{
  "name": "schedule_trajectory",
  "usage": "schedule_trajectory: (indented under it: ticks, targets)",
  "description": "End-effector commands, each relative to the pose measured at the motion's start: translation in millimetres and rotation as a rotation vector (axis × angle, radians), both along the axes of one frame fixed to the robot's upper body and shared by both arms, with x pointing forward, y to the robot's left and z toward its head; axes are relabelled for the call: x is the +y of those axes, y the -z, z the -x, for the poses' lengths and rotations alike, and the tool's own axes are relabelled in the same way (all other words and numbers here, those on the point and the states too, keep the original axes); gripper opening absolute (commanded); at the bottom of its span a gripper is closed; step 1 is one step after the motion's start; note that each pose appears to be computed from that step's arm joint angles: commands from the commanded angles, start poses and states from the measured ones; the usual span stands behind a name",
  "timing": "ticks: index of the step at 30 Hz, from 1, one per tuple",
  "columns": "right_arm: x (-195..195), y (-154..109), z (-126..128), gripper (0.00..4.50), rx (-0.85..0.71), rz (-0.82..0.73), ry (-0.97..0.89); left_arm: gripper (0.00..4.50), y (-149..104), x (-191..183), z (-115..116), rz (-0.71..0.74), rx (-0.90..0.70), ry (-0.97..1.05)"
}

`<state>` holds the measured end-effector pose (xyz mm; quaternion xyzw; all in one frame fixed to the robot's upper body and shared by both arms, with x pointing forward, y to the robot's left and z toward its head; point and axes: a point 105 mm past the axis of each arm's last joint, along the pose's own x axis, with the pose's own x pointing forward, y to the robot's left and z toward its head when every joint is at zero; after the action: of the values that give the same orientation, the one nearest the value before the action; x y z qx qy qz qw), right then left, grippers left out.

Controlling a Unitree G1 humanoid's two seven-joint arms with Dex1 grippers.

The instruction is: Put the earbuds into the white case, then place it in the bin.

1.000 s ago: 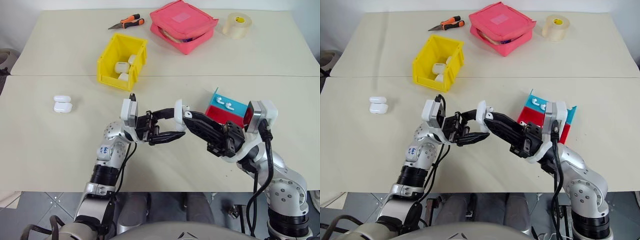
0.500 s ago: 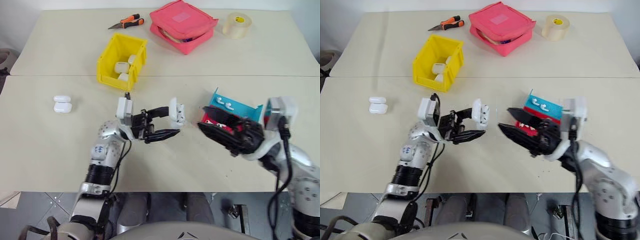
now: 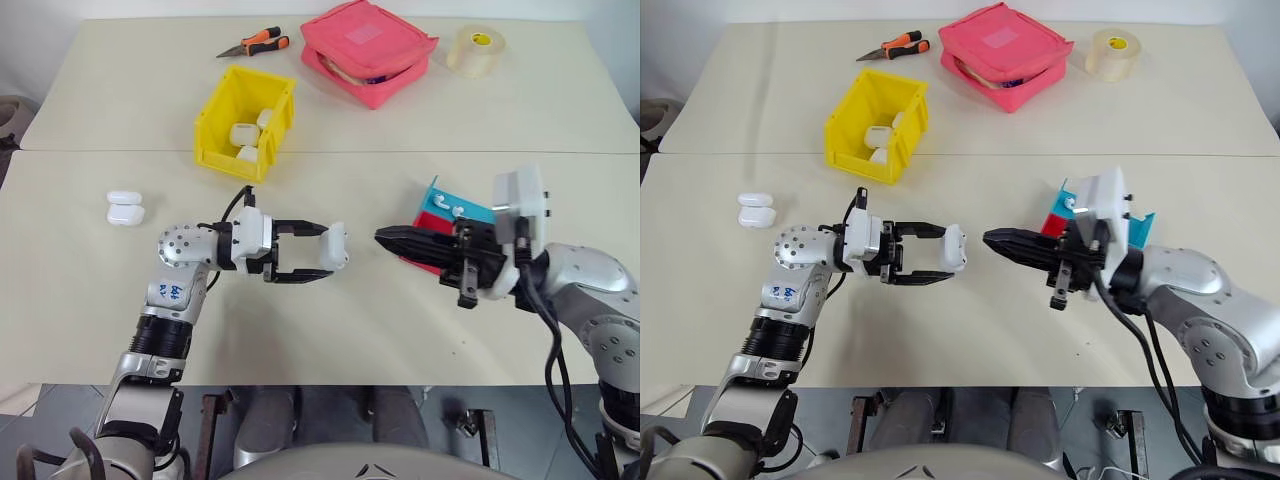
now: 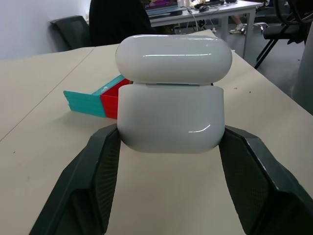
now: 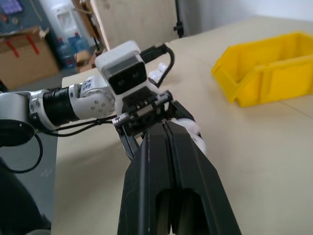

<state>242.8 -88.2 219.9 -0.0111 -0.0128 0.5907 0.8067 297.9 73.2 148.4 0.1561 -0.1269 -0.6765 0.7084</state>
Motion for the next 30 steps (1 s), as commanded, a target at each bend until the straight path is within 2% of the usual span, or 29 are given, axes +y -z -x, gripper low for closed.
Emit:
schedule_trajectory:
  ticks: [1, 6, 15, 18, 22, 25, 28, 30]
  targets:
    - [16.8, -4.1, -1.0, 0.01, -0.001, 0.020, -0.040, 2.71, -7.4, -9.2, 5.4, 0.006, -0.047, 0.018]
    - [27.6, 11.5, -11.0, 0.01, 0.027, 0.141, -0.033, 2.71, -6.7, -13.4, 9.1, 0.013, -0.040, 0.034]
    - [-13.6, 30.2, -3.8, 0.01, 0.070, 0.226, 0.044, 2.71, -13.1, -7.1, 5.9, 0.072, -0.052, -0.016]
    - [-28.8, 29.7, 2.7, 0.01, 0.061, 0.193, 0.070, 2.71, -17.7, -1.6, 5.1, 0.124, -0.039, -0.042]
    - [-49.9, 14.3, 3.6, 0.01, -0.017, 0.028, 0.174, 2.71, -26.1, 16.9, -0.7, 0.231, -0.012, -0.156]
    - [-64.9, 10.8, 11.2, 0.55, -0.079, -0.026, 0.229, 2.71, -33.5, 46.7, -12.8, 0.342, 0.028, -0.360]
    - [-71.0, 7.0, 15.4, 1.56, -0.165, -0.056, 0.285, 2.71, -36.5, 78.8, -24.5, 0.434, 0.100, -0.594]
    - [-73.7, 4.5, 16.2, 2.25, -0.202, -0.080, 0.315, 2.71, -36.9, 89.8, -27.1, 0.457, 0.129, -0.681]
